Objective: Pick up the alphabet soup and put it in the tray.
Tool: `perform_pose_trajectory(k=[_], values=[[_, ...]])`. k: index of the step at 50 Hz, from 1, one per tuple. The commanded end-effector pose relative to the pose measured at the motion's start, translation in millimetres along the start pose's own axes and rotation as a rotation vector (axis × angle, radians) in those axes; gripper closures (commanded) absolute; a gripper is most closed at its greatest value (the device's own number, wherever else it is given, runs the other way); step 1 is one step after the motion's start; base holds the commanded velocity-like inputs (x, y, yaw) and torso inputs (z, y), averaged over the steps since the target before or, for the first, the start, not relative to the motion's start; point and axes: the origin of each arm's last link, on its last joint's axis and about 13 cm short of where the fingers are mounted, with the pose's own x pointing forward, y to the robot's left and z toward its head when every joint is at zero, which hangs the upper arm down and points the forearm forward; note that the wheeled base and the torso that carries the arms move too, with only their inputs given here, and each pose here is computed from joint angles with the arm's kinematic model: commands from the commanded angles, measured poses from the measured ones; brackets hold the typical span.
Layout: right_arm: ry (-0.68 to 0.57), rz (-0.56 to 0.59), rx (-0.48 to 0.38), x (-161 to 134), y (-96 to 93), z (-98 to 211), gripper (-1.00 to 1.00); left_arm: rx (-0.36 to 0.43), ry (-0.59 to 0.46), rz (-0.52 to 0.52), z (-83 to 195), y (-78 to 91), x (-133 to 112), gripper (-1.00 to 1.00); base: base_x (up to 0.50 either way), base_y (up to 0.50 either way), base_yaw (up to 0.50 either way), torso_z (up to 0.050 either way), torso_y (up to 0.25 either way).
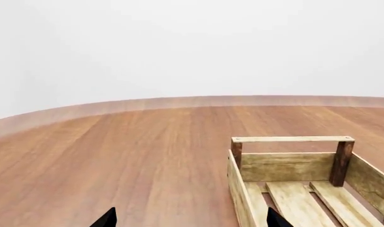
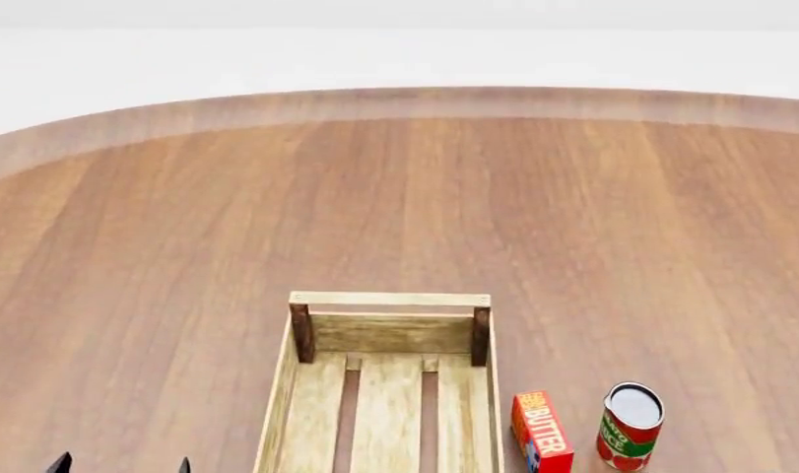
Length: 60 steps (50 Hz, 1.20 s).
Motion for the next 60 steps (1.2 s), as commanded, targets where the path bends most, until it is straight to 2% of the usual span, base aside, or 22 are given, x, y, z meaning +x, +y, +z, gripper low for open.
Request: perform_pose_trajectory(k=[1,26,41,60], values=[[-0.008,-0.065,0.036,-11,-14.0,-5,-1.0,-0.004,-0.003,-0.002,0,-0.2,0,-1.0,0.0,0.0,0.0,0.0,0.0],[0.003,-0.23,0.12,-25,-47.0,-31,-1.0,-0.002,0.003,-0.006,-1,-0.6,-1,-1.0,0.0,0.0,0.0,0.0,0.0],[-0.015,-0.296,0.162,-10,-60.3,-29,-1.0,-0.003,0.005,-0.007,-1,-0.9,-2,-1.0,0.0,0.0,0.0,0.0,0.0],[-0.022,-0.324,0.19,11,-62.8,-21,-1.0,-0.002,0.003,-0.013,-1,-1.5,-3,-1.0,0.0,0.0,0.0,0.0,0.0]])
